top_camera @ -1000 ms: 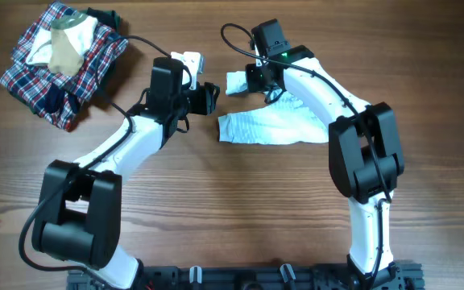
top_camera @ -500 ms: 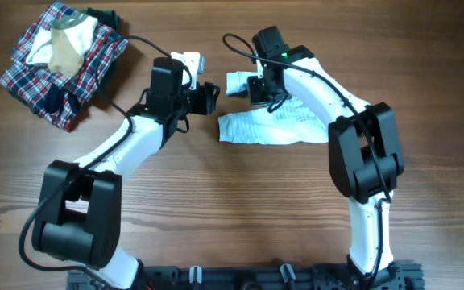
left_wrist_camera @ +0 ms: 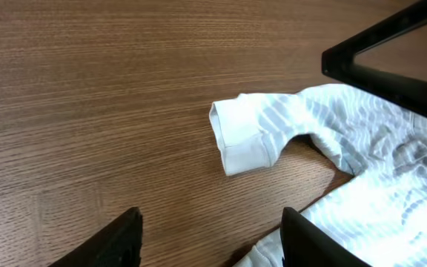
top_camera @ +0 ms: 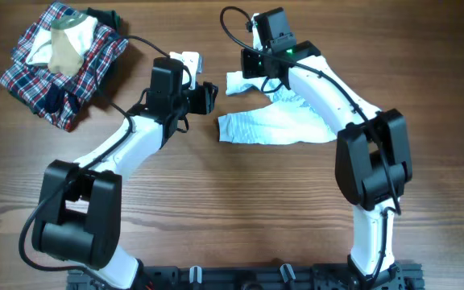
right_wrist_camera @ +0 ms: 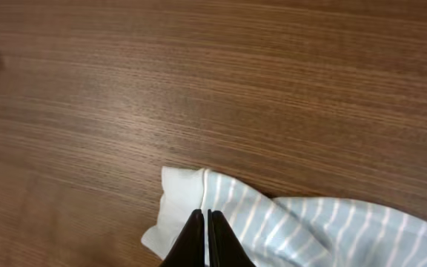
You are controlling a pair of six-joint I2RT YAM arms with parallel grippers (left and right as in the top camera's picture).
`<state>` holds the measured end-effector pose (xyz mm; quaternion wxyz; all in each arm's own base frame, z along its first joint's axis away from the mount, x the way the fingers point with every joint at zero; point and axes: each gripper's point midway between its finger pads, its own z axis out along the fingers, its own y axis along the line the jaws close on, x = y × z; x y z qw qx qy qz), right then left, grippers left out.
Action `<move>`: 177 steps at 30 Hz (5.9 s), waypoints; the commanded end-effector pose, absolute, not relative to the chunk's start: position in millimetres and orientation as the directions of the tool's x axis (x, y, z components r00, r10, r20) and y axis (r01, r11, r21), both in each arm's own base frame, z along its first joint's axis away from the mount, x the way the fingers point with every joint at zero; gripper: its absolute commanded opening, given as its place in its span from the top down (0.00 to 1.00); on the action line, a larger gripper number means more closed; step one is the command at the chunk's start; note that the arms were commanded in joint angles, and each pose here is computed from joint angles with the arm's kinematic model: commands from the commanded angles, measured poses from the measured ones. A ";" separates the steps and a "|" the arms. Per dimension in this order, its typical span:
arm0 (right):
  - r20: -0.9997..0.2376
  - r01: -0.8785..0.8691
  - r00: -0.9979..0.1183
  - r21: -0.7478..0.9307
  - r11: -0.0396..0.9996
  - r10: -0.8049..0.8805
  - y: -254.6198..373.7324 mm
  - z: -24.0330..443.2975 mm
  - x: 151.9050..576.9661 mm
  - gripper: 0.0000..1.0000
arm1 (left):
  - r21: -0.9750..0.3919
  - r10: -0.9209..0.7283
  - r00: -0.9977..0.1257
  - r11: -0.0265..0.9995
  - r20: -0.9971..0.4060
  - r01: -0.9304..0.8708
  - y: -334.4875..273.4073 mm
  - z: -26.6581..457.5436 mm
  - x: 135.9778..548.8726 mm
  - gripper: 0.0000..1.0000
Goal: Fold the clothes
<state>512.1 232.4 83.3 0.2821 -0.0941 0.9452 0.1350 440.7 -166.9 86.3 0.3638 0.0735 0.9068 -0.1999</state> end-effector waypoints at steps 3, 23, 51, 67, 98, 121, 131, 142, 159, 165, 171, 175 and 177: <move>-0.495 -0.263 -0.858 0.190 0.946 -0.139 233.1 39.0 508.4 0.96 | -0.286 -0.005 -0.698 0.914 -0.716 0.287 -164.8 97.5 445.2 0.41; -0.290 -0.214 -0.945 0.210 0.954 -0.148 224.0 -3.7 464.8 0.96 | -0.287 -0.005 -0.698 0.914 -0.716 0.287 -164.9 97.6 445.2 0.41; -0.436 0.240 -0.853 0.159 0.958 0.286 55.7 100.6 509.2 0.41 | -0.228 0.105 -0.578 0.850 -0.809 0.474 -229.6 84.2 453.4 0.39; -0.308 0.339 -0.884 0.095 0.936 0.352 -0.8 88.0 476.0 0.44 | -0.270 0.039 -0.566 0.851 -0.824 0.451 -248.6 47.0 498.0 0.96; -0.257 0.329 -0.900 0.126 0.936 0.351 8.1 85.3 467.0 0.52 | -0.222 0.034 -0.664 0.929 -0.747 0.296 -194.7 -8.5 505.4 0.93; -0.271 0.326 -0.897 0.131 0.936 0.350 8.4 86.4 470.5 0.53 | -0.183 0.087 -0.543 0.887 -0.835 0.423 -230.0 95.0 497.1 0.96; -0.253 0.318 -0.902 0.159 0.935 0.350 14.3 86.2 468.8 0.53 | -0.234 0.143 -0.629 0.847 -0.765 0.477 -254.1 28.1 480.6 0.95; -0.249 0.317 -0.904 0.157 0.935 0.348 15.1 85.8 467.6 0.54 | -0.241 0.159 -0.664 0.850 -0.731 0.468 -253.6 -8.2 477.8 0.93; -0.235 0.320 -0.907 0.152 0.935 0.348 14.9 84.8 464.1 0.54 | -0.190 0.109 -0.707 0.925 -0.699 0.329 -192.8 -20.0 496.7 0.91; -0.235 0.319 -0.908 0.152 0.935 0.348 15.0 84.8 464.1 0.54 | -0.185 0.111 -0.696 0.923 -0.709 0.336 -193.4 -15.3 500.9 0.71; -0.240 0.313 -0.908 0.155 0.937 0.343 15.5 85.2 465.4 0.45 | -0.183 0.143 -0.676 0.903 -0.723 0.388 -212.0 -1.5 500.1 0.44; -0.270 0.138 -0.939 0.273 0.952 0.213 41.9 92.2 475.1 0.34 | -0.181 0.143 -0.648 0.895 -0.748 0.407 -220.5 18.5 500.6 0.35; -0.298 0.098 -0.935 0.304 0.948 0.192 48.0 96.2 481.8 0.29 | -0.178 0.132 -0.618 0.893 -0.775 0.414 -221.5 41.5 503.8 0.31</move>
